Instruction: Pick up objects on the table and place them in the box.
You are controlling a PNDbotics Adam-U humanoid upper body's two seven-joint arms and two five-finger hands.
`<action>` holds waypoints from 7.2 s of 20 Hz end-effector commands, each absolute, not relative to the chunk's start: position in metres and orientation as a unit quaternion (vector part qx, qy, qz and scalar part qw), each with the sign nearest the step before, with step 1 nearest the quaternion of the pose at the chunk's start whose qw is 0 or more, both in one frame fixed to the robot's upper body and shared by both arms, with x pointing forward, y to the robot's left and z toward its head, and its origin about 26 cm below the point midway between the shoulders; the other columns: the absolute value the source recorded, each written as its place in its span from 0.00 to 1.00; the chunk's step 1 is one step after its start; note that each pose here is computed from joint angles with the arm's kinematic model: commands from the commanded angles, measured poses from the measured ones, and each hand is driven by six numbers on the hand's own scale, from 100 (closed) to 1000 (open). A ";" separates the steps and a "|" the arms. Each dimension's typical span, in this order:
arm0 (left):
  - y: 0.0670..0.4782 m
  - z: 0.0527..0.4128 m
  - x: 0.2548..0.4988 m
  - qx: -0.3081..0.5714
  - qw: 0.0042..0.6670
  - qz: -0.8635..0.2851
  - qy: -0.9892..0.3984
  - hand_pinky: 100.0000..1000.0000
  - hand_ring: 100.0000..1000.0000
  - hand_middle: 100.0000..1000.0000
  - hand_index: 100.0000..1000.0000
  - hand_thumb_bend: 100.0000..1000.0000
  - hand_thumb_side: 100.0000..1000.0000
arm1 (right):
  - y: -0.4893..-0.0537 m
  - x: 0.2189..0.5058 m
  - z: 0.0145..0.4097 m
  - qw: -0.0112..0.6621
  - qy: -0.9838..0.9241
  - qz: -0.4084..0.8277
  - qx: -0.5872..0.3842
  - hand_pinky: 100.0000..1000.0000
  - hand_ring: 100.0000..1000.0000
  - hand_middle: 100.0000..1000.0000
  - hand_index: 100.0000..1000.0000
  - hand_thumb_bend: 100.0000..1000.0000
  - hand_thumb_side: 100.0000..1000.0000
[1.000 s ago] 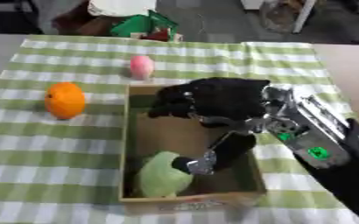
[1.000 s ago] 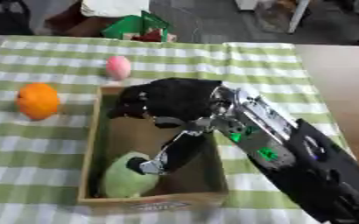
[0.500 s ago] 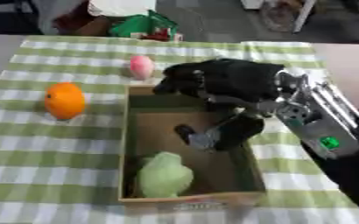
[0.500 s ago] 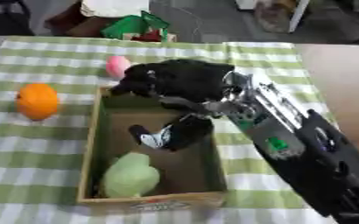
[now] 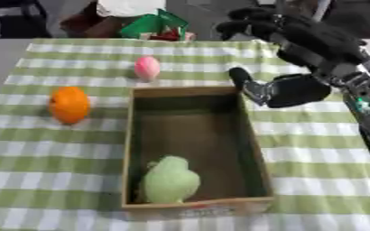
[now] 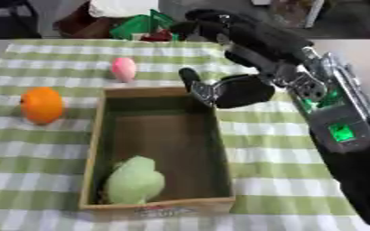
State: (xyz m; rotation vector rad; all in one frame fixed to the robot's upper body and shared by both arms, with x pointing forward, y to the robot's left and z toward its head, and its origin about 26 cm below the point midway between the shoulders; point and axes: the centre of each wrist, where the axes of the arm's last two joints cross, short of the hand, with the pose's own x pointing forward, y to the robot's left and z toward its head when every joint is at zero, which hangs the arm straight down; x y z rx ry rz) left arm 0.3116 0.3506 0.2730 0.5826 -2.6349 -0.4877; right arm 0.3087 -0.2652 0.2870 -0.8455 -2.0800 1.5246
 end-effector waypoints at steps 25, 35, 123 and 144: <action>0.368 0.300 0.387 0.362 0.234 -0.537 -0.725 0.69 0.80 0.81 0.98 0.34 1.00 | -0.299 0.298 0.247 0.267 -0.888 0.302 -0.223 0.85 0.99 0.73 0.95 0.00 0.74; 0.353 0.263 0.434 0.349 0.303 -0.629 -0.625 0.74 0.85 0.87 1.00 0.47 1.00 | -0.287 0.298 0.230 0.270 -0.892 0.264 -0.249 0.85 0.99 0.73 0.95 0.00 0.76; 0.077 0.286 0.381 0.174 -0.039 -0.672 -0.719 0.17 0.34 0.33 0.43 0.00 0.21 | -0.272 0.303 0.248 0.255 -0.906 0.255 -0.221 0.86 0.98 0.71 0.92 0.00 0.75; 0.073 0.251 0.401 0.233 -0.020 -0.818 -0.525 0.67 0.83 0.82 0.97 0.61 1.00 | -0.269 0.303 0.245 0.261 -0.905 0.253 -0.220 0.87 0.98 0.71 0.92 0.00 0.76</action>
